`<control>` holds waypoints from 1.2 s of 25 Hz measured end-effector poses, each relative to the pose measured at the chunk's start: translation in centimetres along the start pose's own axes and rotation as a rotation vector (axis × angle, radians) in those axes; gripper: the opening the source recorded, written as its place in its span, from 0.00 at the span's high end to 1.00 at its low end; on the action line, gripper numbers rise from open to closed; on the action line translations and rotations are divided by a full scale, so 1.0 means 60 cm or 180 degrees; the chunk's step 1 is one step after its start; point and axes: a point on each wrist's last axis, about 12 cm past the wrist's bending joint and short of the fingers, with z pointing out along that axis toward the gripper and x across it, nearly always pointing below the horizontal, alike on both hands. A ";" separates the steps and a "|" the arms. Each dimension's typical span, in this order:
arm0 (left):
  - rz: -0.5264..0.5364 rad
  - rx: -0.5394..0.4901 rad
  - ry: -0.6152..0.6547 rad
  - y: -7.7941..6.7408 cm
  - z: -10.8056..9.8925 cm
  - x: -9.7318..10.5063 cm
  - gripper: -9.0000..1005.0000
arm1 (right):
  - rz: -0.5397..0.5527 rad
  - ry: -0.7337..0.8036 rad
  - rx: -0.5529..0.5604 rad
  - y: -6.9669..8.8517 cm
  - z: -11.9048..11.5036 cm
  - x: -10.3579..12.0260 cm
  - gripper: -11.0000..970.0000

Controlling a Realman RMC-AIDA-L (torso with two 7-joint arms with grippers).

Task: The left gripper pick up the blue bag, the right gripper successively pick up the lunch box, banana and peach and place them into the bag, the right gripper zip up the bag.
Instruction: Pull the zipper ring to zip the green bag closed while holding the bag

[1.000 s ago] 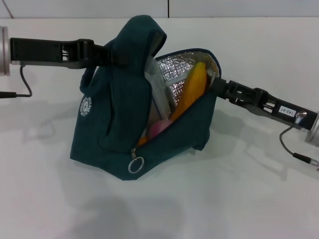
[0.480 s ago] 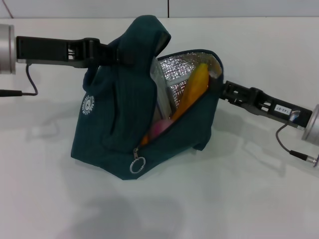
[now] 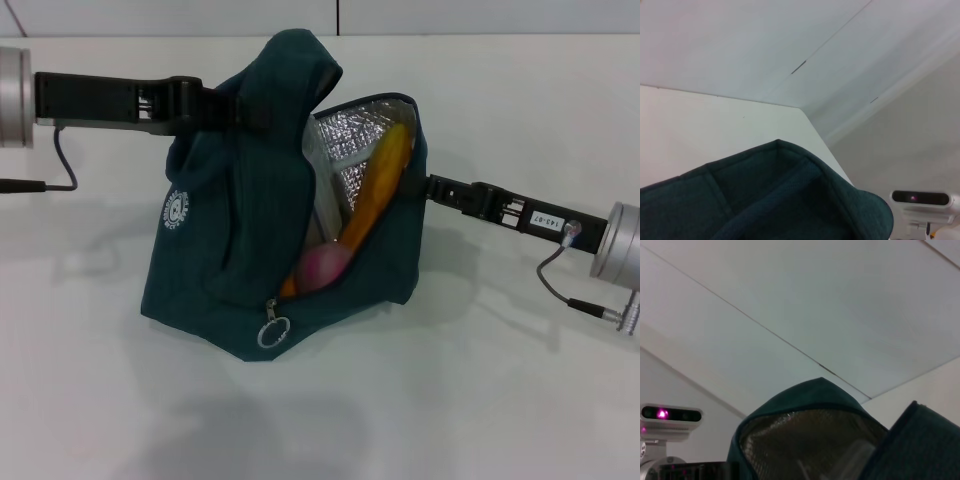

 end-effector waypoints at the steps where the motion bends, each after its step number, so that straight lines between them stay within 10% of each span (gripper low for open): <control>1: 0.0001 -0.0001 0.0000 0.000 0.000 0.000 0.94 | -0.0008 -0.0001 -0.0005 0.001 0.001 -0.001 0.55; 30: -0.0046 0.0038 0.0015 0.004 0.004 0.007 0.94 | -0.0223 -0.0136 -0.0180 0.011 -0.005 -0.005 0.92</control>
